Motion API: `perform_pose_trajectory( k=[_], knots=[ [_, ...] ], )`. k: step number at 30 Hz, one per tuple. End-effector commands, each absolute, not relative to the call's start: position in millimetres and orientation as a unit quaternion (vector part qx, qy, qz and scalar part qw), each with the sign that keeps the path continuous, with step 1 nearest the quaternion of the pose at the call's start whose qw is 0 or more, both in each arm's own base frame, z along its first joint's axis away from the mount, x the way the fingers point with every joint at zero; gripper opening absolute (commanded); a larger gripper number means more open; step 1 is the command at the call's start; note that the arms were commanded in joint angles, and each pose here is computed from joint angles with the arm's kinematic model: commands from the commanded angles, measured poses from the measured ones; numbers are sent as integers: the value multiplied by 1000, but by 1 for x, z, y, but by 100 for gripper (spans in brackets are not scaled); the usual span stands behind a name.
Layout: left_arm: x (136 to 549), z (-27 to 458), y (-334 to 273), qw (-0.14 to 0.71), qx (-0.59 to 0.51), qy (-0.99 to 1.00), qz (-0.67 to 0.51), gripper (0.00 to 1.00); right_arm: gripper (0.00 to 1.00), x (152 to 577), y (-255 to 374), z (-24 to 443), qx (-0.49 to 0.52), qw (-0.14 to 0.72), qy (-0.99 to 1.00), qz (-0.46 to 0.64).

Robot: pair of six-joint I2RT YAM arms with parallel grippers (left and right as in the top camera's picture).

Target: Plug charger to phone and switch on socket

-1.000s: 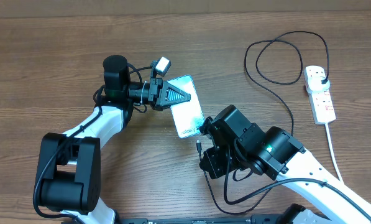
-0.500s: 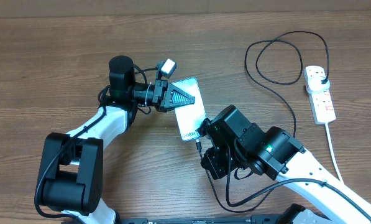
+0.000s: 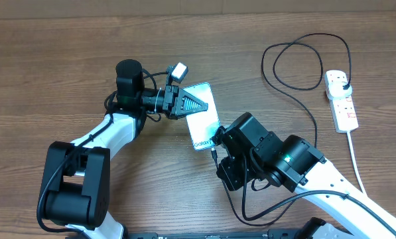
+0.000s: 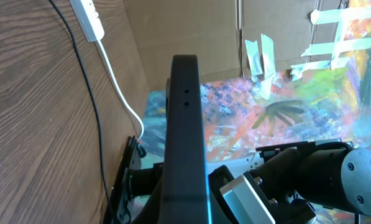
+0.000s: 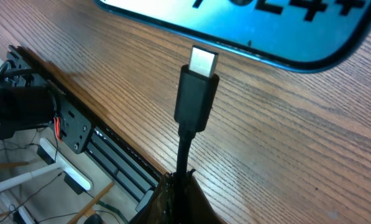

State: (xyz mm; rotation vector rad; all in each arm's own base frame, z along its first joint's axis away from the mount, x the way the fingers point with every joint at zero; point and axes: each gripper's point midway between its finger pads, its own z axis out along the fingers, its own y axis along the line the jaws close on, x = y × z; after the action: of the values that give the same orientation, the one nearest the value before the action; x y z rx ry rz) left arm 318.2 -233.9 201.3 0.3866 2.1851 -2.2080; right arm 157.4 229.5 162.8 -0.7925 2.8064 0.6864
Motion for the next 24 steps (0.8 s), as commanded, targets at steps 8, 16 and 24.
perform_pose_trajectory(
  k=[8, 16, 24],
  knots=[
    [313, 204, -236, 5, 148, 690, -708, 4, 4, 144, 235, 164, -291, 62, 927, 229],
    [313, 203, -236, 5, 148, 690, -708, 4, 4, 150, 233, 161, -295, 72, 928, 214],
    [313, 203, -236, 5, 148, 690, -708, 4, 4, 158, 242, 173, -310, 90, 921, 219]
  ],
)
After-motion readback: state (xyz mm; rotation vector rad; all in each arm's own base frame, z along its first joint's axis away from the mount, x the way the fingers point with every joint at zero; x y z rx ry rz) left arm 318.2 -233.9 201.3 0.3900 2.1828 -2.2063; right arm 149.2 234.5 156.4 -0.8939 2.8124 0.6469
